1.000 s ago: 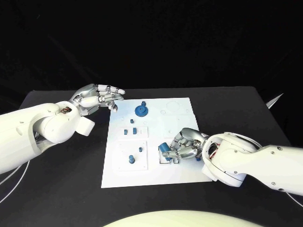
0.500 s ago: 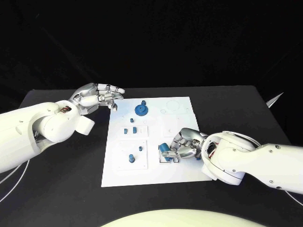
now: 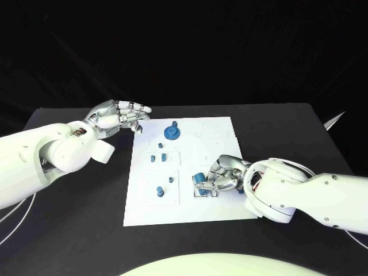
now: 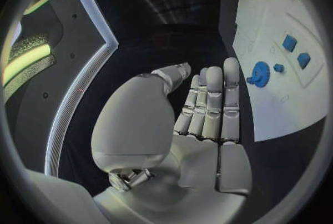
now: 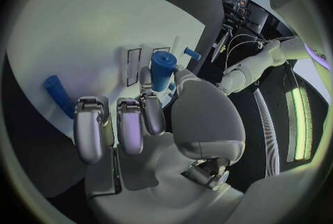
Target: Assemble the parts on the task board
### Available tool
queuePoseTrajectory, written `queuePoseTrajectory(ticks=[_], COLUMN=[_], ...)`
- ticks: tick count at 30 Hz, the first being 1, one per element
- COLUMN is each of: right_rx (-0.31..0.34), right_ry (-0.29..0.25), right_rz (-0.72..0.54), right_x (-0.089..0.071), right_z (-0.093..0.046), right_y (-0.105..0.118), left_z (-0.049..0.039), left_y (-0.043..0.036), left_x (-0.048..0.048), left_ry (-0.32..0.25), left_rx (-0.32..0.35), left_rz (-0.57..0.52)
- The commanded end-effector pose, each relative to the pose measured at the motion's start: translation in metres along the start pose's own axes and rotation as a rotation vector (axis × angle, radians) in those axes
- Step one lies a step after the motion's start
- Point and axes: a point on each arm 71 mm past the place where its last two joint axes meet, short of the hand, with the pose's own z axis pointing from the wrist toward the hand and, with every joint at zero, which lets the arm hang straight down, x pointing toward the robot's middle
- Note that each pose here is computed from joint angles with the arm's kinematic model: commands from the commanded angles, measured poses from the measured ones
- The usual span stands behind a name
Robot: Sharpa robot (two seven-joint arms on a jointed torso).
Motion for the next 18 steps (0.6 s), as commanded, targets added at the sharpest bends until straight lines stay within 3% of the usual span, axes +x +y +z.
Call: queuePoseTrajectory(ticks=[1,18], right_rx=[-0.003,-0.029], right_ry=[-0.003,-0.017], right_rz=[-0.028,-0.050], right_x=[0.0003,-0.0001], right_z=[0.0012,0.0015], right_y=[0.0005,0.0032], left_z=[0.0004,-0.0006], left_y=[-0.0010,-0.0007], left_x=[0.0025,0.0011], left_ry=[0.020,0.016], left_rx=[0.007,0.002], left_rz=[-0.007,-0.006])
